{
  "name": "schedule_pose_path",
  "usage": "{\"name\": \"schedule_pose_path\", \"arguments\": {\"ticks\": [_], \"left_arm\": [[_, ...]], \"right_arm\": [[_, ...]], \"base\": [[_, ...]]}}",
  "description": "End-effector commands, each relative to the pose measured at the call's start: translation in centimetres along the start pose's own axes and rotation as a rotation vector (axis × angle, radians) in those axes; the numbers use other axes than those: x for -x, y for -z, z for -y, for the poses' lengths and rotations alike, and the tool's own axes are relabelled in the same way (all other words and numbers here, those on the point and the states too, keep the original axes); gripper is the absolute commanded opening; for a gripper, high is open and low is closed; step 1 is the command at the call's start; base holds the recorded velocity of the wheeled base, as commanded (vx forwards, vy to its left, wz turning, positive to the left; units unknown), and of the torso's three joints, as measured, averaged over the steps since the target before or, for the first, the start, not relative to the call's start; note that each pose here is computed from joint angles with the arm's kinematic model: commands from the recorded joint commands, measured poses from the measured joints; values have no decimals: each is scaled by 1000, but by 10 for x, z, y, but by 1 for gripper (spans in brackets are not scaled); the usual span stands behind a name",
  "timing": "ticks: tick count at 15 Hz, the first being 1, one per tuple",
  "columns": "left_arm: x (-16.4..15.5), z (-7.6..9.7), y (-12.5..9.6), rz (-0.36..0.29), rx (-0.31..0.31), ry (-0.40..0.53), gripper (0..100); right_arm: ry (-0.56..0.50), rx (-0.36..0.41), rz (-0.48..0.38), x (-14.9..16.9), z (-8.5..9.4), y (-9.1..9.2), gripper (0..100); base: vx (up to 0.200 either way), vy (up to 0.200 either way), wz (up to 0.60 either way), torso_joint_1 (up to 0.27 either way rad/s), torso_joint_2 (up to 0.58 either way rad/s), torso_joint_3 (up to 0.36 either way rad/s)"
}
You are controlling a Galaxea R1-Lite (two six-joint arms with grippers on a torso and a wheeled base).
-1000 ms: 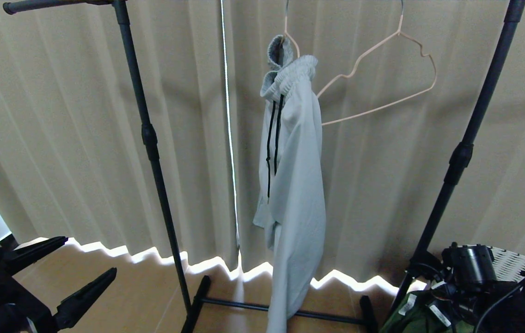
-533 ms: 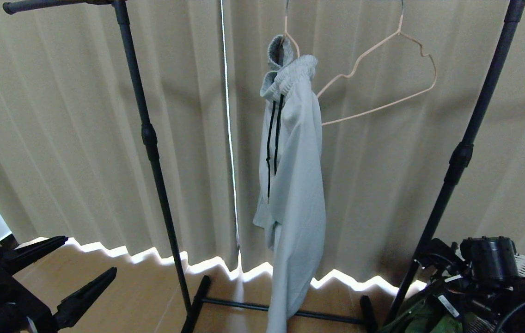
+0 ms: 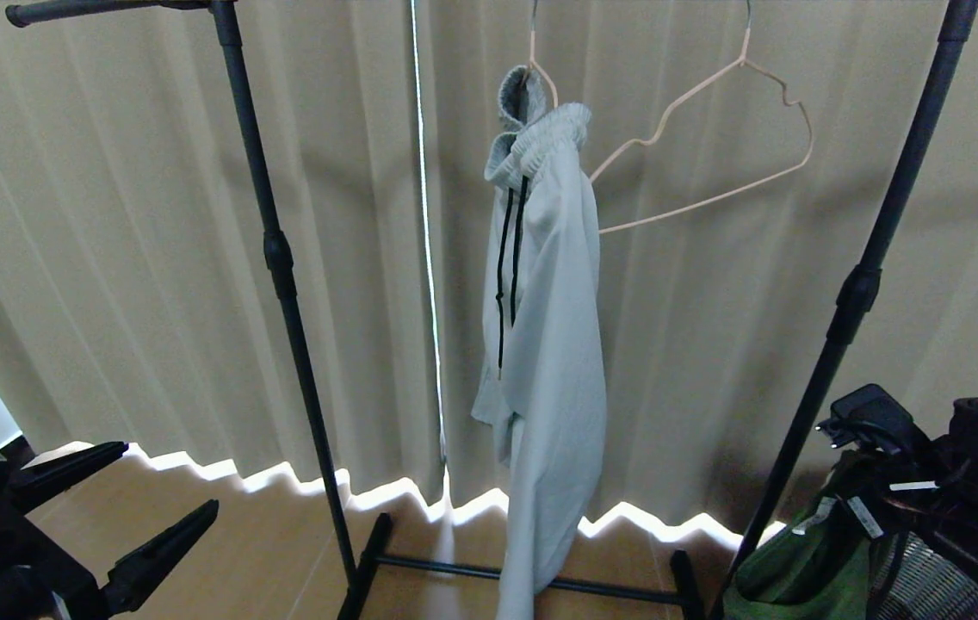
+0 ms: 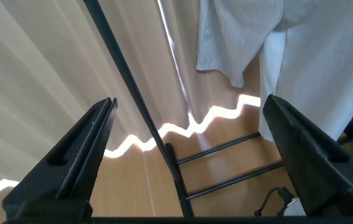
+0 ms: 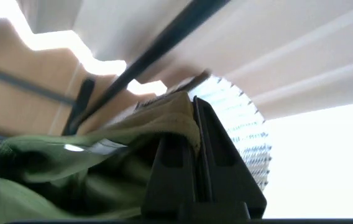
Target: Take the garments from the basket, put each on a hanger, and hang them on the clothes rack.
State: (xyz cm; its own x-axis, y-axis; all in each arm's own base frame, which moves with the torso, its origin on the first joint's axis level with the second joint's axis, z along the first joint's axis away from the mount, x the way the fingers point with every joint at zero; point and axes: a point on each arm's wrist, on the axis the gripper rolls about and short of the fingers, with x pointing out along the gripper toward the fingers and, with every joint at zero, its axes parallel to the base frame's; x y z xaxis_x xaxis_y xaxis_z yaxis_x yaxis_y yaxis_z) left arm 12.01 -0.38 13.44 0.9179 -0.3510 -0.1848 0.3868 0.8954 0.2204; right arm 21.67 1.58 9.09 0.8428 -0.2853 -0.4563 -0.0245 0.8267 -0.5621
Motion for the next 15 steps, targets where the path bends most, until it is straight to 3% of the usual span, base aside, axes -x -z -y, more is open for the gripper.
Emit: {"name": "schedule_pose_path", "arguments": {"ticks": [1, 5, 15], "left_arm": [[0, 0, 0, -1, -1, 0, 100], [0, 0, 0, -1, -1, 0, 100], [1, 1, 2, -9, -25, 2, 100]], "right_arm": [[14, -16, 44, 8, 5, -6, 0], [10, -16, 52, 8, 4, -7, 0], [8, -15, 60, 10, 3, -8, 0]], "base": [[0, 0, 0, 0, 0, 0], [0, 0, 0, 0, 0, 0], [-200, 0, 0, 1, 0, 3]]}}
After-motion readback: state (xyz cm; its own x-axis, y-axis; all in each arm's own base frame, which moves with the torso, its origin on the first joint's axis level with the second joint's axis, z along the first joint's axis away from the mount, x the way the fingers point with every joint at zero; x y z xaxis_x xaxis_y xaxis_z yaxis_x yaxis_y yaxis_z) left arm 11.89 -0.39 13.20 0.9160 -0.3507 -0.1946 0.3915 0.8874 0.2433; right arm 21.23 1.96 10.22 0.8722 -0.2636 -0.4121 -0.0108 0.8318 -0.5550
